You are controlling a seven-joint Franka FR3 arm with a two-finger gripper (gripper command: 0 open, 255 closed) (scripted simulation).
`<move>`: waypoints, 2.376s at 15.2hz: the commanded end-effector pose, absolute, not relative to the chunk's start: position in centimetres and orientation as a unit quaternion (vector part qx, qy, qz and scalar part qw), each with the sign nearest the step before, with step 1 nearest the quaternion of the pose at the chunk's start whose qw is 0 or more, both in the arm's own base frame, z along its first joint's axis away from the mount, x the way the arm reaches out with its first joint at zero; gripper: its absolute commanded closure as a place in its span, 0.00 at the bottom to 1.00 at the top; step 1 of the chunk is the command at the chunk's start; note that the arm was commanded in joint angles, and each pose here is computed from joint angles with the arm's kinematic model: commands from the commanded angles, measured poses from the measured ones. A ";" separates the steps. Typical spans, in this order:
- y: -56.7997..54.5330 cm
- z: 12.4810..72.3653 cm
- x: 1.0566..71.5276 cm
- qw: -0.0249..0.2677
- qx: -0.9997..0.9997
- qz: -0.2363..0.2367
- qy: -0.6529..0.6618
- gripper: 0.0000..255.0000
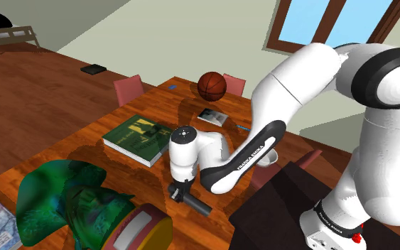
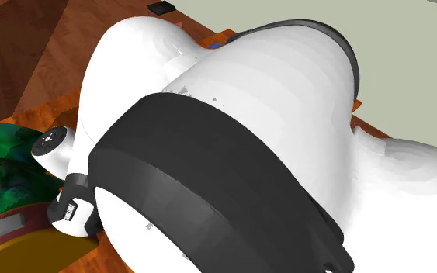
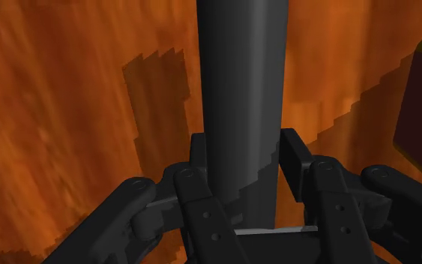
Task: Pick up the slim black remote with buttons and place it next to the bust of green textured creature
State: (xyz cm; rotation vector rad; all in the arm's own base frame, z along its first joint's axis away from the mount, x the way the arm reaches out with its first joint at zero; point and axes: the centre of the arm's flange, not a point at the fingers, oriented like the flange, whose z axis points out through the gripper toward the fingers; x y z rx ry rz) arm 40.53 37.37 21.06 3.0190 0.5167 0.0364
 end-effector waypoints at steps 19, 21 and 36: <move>37.5 14.7 40.6 0.039 0.985 0.012 0.169 1.00; 37.5 14.7 40.6 0.039 0.985 0.012 0.169 0.00; 37.8 19.7 40.4 0.039 0.985 0.012 0.169 0.00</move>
